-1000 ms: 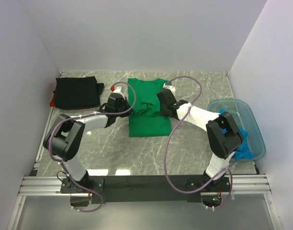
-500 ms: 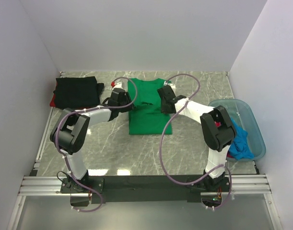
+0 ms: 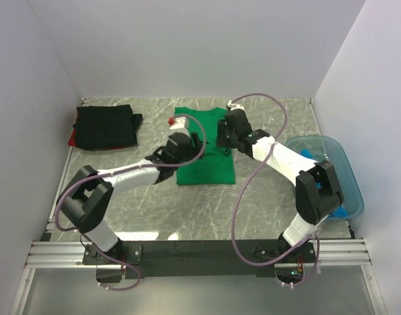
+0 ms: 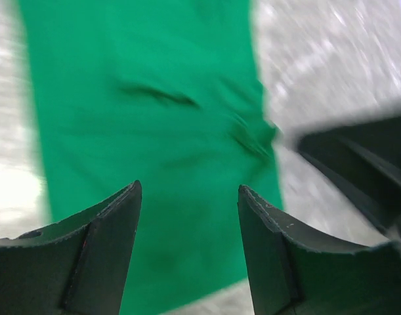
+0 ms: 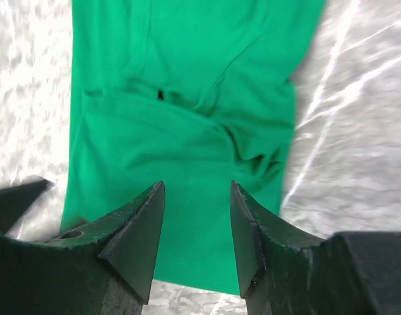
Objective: Fold and stack the t-shirts
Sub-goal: Fold the tshirt
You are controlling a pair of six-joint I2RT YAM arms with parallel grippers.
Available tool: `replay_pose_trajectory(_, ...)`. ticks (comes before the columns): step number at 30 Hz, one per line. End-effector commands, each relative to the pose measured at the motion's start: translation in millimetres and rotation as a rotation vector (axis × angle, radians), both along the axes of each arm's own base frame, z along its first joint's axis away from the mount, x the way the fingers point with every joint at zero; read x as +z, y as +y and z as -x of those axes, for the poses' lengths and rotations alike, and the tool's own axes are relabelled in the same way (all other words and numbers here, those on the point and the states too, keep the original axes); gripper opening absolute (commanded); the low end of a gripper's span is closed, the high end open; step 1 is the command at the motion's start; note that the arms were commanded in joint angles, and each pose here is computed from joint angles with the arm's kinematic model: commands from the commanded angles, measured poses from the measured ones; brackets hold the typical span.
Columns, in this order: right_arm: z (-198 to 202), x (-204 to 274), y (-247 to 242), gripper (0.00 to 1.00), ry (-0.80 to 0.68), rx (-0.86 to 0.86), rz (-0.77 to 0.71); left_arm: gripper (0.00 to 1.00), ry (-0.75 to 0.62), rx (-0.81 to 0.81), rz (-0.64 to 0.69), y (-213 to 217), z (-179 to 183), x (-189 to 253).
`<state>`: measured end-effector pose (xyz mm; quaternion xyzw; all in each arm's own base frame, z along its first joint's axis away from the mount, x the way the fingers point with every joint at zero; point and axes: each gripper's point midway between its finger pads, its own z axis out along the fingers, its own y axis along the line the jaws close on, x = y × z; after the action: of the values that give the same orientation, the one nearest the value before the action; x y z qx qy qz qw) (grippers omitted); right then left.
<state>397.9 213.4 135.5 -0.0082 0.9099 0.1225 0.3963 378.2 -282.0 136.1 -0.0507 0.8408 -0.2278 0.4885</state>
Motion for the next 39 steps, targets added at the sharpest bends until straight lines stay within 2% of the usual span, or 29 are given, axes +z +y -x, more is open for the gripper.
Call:
replay_pose_trajectory(1, 3.1, -22.0, 19.0, 0.51, 0.074, 0.091, -0.035, 0.65, -0.001, -0.090, 0.053, -36.2, 9.9, -14.4)
replay_pose_trajectory(5, 1.4, -42.2, 19.6, 0.51, 0.124, 0.094, -0.017, 0.65, 0.032, -0.161, 0.074, -61.6, 24.8, -42.2)
replay_pose_trajectory(16, -16.7, -83.0, 4.1, 0.51, 0.221, 0.024, 0.022, 0.65, 0.130, -0.196, 0.008, -54.2, 57.1, -115.1)
replay_pose_trajectory(24, -60.8, -68.8, -20.5, 0.51, 0.135, -0.069, 0.084, 0.64, 0.193, -0.210, -0.037, -43.0, 90.3, -149.7)
replay_pose_trajectory(27, -63.3, -56.4, -22.0, 0.51, 0.102, -0.074, 0.082, 0.64, 0.211, -0.206, -0.069, -38.6, 98.1, -161.5)
replay_pose_trajectory(31, -50.2, -25.9, -20.8, 0.52, 0.053, -0.051, 0.033, 0.64, 0.204, -0.208, -0.102, -34.8, 109.0, -160.2)
replay_pose_trajectory(33, -35.0, -25.5, -24.8, 0.52, 0.058, -0.048, 0.019, 0.64, 0.195, -0.198, -0.140, -28.7, 113.5, -157.8)
replay_pose_trajectory(34, -29.8, -7.7, -27.3, 0.52, 0.026, -0.052, -0.003, 0.64, 0.173, -0.209, -0.135, -33.0, 117.2, -147.2)
replay_pose_trajectory(39, 12.3, 4.8, -40.4, 0.52, 0.017, -0.044, -0.028, 0.66, 0.119, -0.218, -0.160, -37.0, 127.1, -115.2)
